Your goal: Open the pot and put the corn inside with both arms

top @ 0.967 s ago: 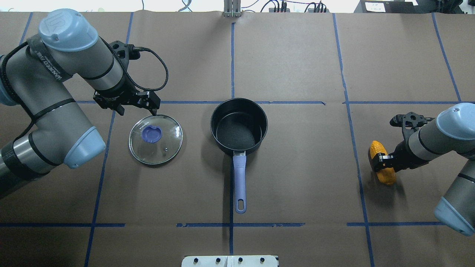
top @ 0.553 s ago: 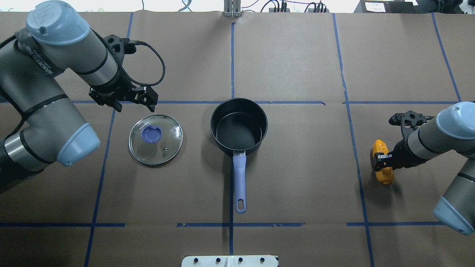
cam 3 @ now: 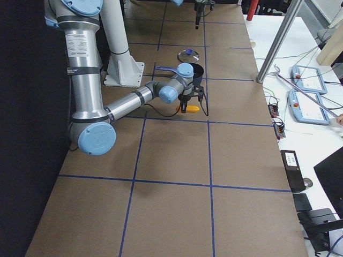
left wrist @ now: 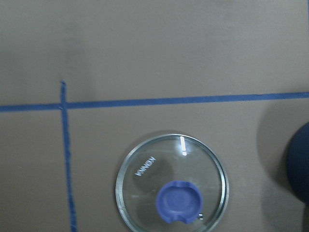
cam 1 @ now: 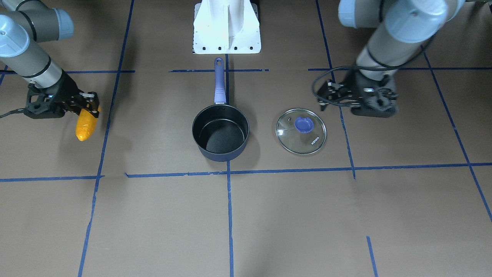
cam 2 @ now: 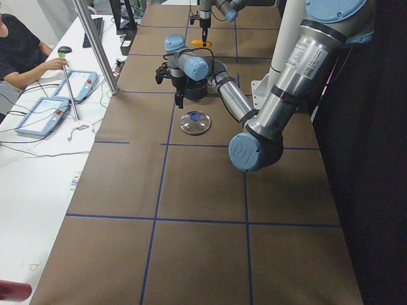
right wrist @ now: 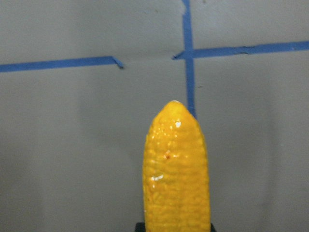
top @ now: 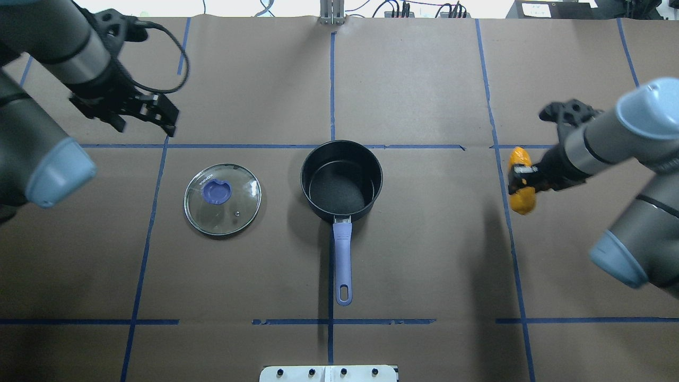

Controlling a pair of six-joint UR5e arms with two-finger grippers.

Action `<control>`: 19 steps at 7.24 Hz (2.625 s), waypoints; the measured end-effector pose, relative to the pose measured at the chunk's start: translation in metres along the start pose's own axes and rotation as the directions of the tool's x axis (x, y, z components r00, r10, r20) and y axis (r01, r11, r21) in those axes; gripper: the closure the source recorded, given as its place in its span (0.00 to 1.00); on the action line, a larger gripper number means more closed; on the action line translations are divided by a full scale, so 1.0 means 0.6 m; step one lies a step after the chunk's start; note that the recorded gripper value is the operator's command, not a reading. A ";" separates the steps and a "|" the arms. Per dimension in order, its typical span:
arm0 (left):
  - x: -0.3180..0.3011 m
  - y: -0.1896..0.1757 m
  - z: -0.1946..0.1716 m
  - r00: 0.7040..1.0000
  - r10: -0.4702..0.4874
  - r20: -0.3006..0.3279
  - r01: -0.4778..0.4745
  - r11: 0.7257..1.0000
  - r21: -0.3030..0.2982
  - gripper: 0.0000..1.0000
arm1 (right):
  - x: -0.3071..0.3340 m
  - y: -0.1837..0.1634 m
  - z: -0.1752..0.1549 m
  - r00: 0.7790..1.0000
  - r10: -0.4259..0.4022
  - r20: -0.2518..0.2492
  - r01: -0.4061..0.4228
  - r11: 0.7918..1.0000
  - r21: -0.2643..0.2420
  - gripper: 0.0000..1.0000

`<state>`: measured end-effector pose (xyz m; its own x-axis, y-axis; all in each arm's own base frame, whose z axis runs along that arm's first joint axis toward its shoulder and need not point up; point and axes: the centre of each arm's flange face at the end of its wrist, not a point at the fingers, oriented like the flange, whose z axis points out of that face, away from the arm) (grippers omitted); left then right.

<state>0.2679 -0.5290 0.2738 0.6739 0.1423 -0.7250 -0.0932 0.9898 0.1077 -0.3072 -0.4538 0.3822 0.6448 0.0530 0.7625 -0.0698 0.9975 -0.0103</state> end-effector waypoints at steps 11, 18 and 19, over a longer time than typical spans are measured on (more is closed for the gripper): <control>-0.394 0.019 -0.068 0.961 0.243 0.131 -0.243 0.970 -0.018 0.00 | -0.549 0.039 0.098 0.987 0.160 0.014 -0.160 0.987 0.012 0.86; -0.440 0.032 -0.083 0.969 0.199 0.147 -0.200 0.980 -0.009 0.00 | -0.548 0.025 0.068 0.986 0.161 0.048 -0.163 0.986 0.030 0.00; -0.471 0.039 -0.085 0.971 0.185 0.151 -0.185 0.983 -0.015 0.00 | -0.537 0.013 0.046 0.984 0.165 0.062 -0.167 0.985 0.043 0.00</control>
<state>0.0380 -0.5461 0.4466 0.7482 0.3202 -0.5811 -0.2267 0.9465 0.2297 -0.5364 -0.4645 0.1543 0.5764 0.2135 0.7888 -0.2097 0.9716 -0.1097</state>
